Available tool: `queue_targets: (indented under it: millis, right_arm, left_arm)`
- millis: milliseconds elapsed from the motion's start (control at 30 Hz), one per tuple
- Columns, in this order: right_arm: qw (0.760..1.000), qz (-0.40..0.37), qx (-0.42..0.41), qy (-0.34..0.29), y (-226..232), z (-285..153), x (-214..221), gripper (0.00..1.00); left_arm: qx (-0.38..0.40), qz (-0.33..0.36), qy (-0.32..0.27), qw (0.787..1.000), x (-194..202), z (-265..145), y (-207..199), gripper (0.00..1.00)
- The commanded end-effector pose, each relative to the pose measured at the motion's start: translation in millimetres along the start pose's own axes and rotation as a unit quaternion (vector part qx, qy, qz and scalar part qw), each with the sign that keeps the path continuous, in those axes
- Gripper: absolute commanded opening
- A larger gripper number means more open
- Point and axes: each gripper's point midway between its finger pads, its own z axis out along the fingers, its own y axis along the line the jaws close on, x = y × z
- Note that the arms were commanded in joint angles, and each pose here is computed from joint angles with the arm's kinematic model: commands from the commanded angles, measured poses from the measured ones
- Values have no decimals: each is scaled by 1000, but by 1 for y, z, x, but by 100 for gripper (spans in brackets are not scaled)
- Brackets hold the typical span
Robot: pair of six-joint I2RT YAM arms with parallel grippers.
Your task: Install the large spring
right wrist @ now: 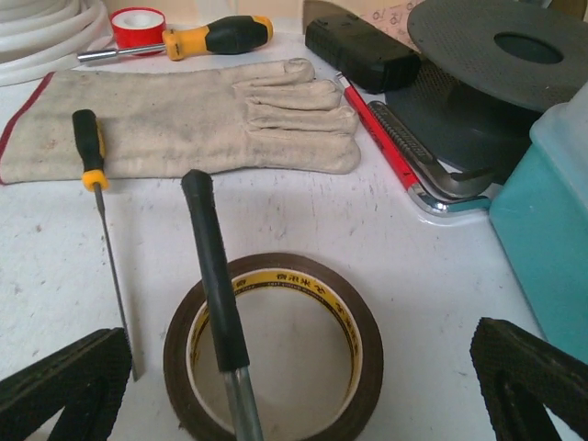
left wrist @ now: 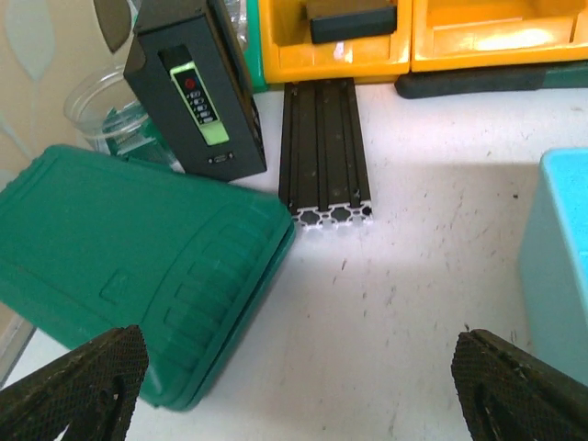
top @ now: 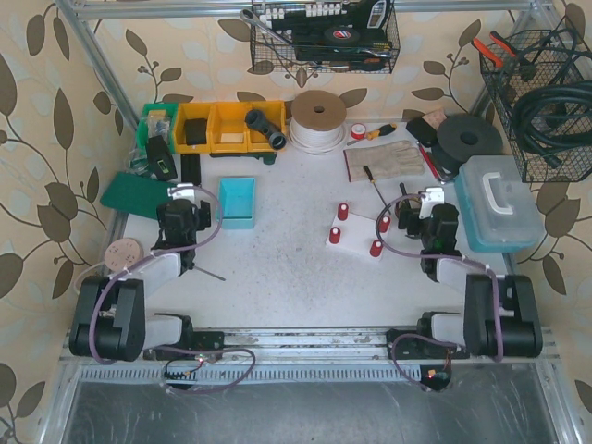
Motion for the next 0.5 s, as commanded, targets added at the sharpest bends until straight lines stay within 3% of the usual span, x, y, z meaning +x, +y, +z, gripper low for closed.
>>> queue_targets:
  millis: [0,167,267,467]
  right_arm:
    - [998,27,-24,-56,6,17,-22,99]
    - [997,22,-41,-60,14,26,-9,99]
    - [997,20,-44,-54,15,28,-8,99]
    - [998,19,-39,-49,14,30,-9,99]
  left_arm:
    - [-4,-5,-51,999,-40,9,5,93]
    - [16,-26,-35,999,-35,9,8,93]
    - [93,-19,-26,995,-34,5,-18,93]
    - [57,-21,-51,997,-46,17,-10,95]
